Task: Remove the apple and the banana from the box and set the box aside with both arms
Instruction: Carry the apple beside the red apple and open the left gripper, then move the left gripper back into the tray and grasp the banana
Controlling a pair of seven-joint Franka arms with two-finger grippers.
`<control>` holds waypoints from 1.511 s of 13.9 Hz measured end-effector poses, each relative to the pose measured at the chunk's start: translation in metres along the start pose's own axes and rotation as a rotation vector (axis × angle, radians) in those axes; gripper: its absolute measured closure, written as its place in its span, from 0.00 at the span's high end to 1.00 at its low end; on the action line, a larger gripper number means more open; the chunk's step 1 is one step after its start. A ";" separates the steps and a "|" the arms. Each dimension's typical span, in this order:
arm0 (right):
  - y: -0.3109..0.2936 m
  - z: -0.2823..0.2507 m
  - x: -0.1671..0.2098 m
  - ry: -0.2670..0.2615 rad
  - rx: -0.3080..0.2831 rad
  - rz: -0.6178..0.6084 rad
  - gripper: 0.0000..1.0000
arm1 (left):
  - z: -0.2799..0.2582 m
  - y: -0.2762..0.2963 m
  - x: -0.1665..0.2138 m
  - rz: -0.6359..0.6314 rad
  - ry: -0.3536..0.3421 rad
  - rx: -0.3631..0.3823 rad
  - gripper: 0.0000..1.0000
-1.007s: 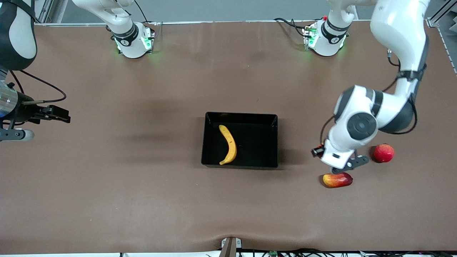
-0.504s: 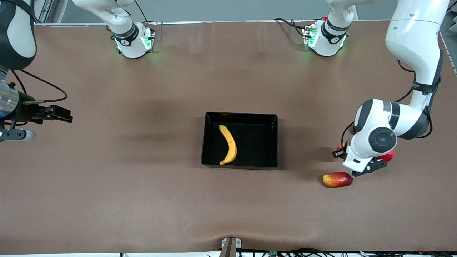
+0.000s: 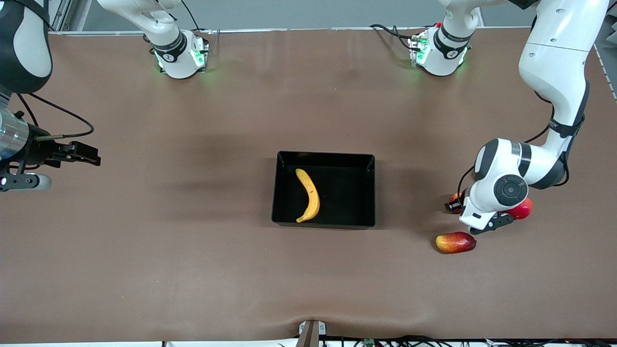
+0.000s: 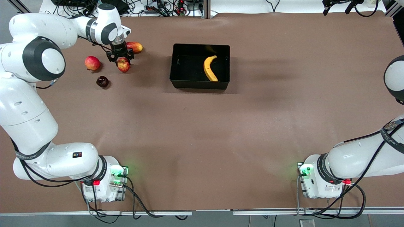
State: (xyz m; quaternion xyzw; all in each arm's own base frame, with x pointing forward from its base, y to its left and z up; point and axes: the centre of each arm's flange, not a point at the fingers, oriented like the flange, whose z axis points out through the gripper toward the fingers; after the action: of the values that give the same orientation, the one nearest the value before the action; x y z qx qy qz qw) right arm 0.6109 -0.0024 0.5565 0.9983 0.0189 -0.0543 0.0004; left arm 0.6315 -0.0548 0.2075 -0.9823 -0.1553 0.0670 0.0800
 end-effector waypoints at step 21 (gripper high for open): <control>-0.001 0.000 0.000 0.000 0.008 0.000 1.00 | -0.171 0.320 -0.185 0.303 0.136 -0.263 1.00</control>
State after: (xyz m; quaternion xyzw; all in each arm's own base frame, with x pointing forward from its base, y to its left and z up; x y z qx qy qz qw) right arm 0.6108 -0.0017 0.5564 0.9983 0.0184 -0.0545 -0.0036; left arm 0.5785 -0.4373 0.3374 -0.9987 -0.0074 -0.0089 -0.0497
